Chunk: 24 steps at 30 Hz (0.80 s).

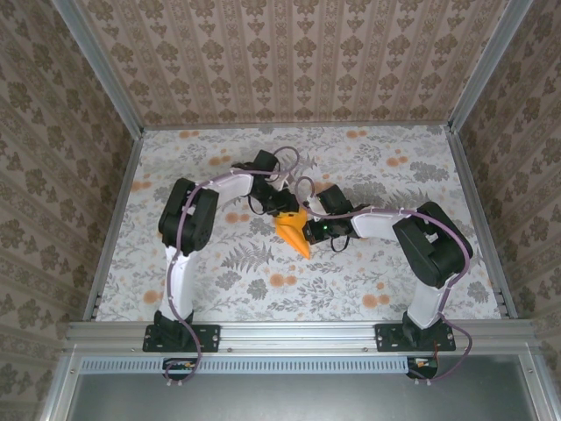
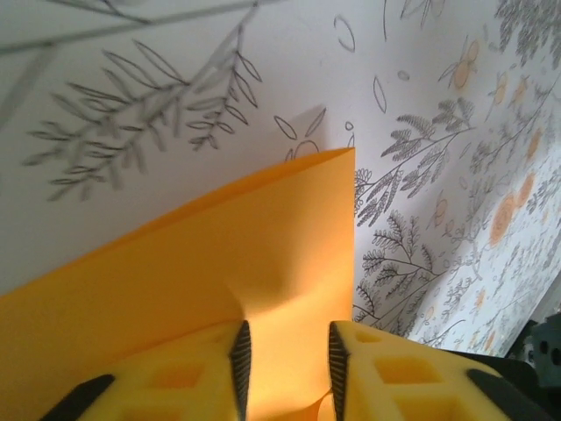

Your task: Fold a paper plane with a square sheet of paper (fold left side to right side)

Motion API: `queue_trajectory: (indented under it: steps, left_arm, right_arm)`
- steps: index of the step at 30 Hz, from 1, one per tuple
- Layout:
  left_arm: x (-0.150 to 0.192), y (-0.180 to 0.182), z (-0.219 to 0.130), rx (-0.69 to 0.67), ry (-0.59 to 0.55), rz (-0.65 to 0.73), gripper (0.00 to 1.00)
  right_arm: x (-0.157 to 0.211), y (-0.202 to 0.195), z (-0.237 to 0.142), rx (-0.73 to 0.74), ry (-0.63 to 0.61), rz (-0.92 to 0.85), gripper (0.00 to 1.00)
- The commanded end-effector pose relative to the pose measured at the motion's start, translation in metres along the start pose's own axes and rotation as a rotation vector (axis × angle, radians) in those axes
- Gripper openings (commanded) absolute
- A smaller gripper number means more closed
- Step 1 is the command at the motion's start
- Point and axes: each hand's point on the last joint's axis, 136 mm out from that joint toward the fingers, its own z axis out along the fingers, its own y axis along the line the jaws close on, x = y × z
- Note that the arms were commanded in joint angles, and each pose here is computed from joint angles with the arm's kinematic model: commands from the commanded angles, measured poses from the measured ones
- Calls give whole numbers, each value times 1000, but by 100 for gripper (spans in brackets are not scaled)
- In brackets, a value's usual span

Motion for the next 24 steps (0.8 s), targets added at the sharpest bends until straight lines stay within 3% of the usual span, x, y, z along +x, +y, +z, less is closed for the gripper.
queue_trajectory:
  steps: [1,3,6,10,16,24]
  left_arm:
    - [-18,-23,-53,6,-100,64,35]
    - [-14,-23,-65,7,-116,60,32]
    - [1,-23,-74,11,-127,55,20]
    - [29,-29,-66,75,-104,35,10]
    - [57,-43,-38,119,-42,37,8]
    - [74,-30,-9,80,17,10,7]
  right_arm:
    - [25,-4,6,21,98,2,0]
    - [24,-3,6,20,98,0,0]
    - [23,-3,6,20,98,-2,0]
    - [24,-3,6,22,101,-6,0]
    - [26,-4,6,27,109,-12,0]
    - [27,-4,6,30,115,-13,0]
